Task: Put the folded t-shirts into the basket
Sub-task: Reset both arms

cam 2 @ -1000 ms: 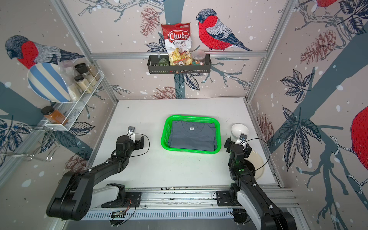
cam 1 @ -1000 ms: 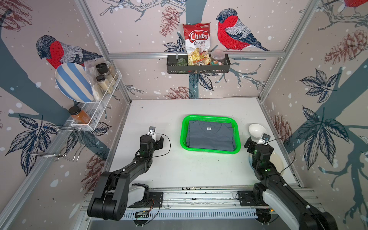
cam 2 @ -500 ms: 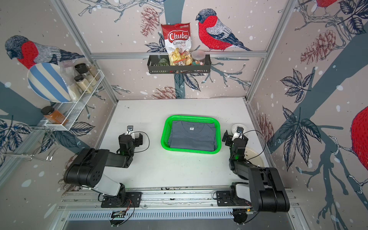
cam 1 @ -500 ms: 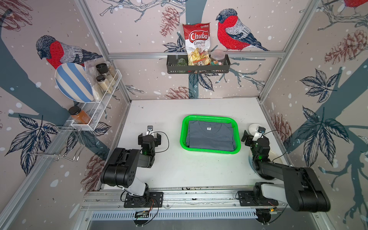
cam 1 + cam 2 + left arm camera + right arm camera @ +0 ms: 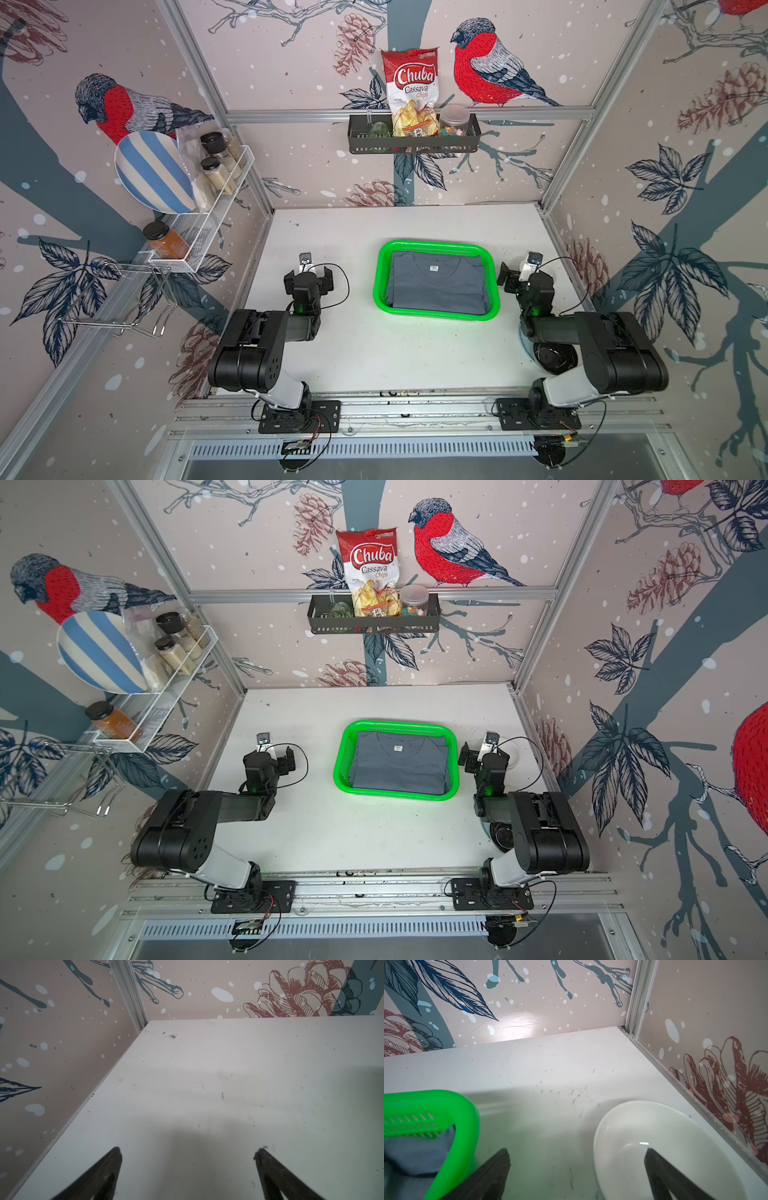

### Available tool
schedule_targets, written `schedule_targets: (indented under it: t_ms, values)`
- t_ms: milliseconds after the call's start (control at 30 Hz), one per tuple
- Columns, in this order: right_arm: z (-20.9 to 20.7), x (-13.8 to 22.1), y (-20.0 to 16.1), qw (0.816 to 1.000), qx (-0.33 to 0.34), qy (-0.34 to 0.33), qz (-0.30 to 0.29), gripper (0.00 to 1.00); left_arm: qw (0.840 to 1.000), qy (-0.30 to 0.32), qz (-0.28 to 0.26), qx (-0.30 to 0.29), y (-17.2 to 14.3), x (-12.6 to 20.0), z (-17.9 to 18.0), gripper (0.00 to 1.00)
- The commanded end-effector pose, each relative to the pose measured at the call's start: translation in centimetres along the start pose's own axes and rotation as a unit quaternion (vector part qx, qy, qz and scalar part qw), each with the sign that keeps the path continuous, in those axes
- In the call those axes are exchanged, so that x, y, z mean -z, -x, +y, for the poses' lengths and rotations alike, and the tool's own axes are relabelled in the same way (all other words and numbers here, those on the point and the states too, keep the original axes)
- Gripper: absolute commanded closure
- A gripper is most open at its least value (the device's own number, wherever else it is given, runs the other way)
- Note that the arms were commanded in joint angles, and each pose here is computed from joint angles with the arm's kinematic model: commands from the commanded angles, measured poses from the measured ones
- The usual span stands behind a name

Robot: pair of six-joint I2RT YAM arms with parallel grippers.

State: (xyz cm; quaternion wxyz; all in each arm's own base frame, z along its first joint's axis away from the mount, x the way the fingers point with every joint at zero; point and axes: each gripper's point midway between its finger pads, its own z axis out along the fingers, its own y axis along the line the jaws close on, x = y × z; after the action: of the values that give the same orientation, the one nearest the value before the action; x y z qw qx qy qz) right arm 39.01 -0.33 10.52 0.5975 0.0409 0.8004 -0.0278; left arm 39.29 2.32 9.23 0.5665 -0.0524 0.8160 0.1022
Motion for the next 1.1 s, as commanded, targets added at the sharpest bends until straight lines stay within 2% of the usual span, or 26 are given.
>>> schedule_targets:
  t_ms: [0,100,1067]
  values:
    - [-0.12,-0.12,-0.69,1.0,0.003,-0.003,0.019,0.0,1.0,-0.003,0.0,0.002,0.2,-0.11,-0.03,0.01]
    - [-0.76,-0.34,-0.75,0.999,-0.007,-0.022,0.027,0.0,1.0,-0.004,-0.001,0.002,0.22,-0.09,-0.05,0.01]
    - [-0.76,-0.23,-0.74,0.999,-0.006,-0.023,0.024,0.0,1.0,-0.012,0.001,-0.003,0.21,-0.13,-0.4,0.01]
